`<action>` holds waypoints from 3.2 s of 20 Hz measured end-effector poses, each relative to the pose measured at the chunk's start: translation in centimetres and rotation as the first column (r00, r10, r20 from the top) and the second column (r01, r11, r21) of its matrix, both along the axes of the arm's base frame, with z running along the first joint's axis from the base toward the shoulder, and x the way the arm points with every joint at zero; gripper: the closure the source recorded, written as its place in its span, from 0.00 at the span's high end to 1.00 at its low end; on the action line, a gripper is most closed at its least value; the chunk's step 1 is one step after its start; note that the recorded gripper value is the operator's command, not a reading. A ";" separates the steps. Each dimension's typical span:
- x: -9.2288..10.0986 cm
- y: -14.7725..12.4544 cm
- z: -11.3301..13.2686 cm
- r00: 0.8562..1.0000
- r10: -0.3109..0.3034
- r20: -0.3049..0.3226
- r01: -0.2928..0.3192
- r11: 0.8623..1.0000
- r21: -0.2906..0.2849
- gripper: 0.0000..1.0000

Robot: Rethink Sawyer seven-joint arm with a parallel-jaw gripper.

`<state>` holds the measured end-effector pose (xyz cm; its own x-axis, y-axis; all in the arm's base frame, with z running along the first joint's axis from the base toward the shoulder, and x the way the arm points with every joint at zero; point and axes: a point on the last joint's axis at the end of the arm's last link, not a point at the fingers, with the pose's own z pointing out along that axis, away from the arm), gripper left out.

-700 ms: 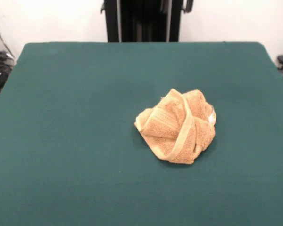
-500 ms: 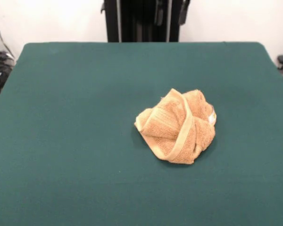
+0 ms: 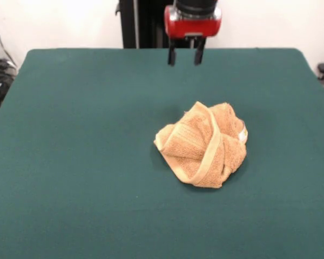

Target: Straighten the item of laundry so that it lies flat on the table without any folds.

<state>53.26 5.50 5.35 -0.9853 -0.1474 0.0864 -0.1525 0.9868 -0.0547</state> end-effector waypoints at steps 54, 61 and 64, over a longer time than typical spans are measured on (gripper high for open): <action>14.1 0.6 -6.1 0.961 0.010 0.278 -0.038 0.995 0.095 1.00; 18.4 2.8 -3.3 0.871 0.040 0.489 -0.092 0.992 0.083 1.00; 19.6 3.7 -2.1 0.835 0.056 0.547 -0.118 0.990 0.080 1.00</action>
<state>72.87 9.25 3.24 -0.8521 -0.2121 -0.4785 -0.2146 0.9754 -0.0503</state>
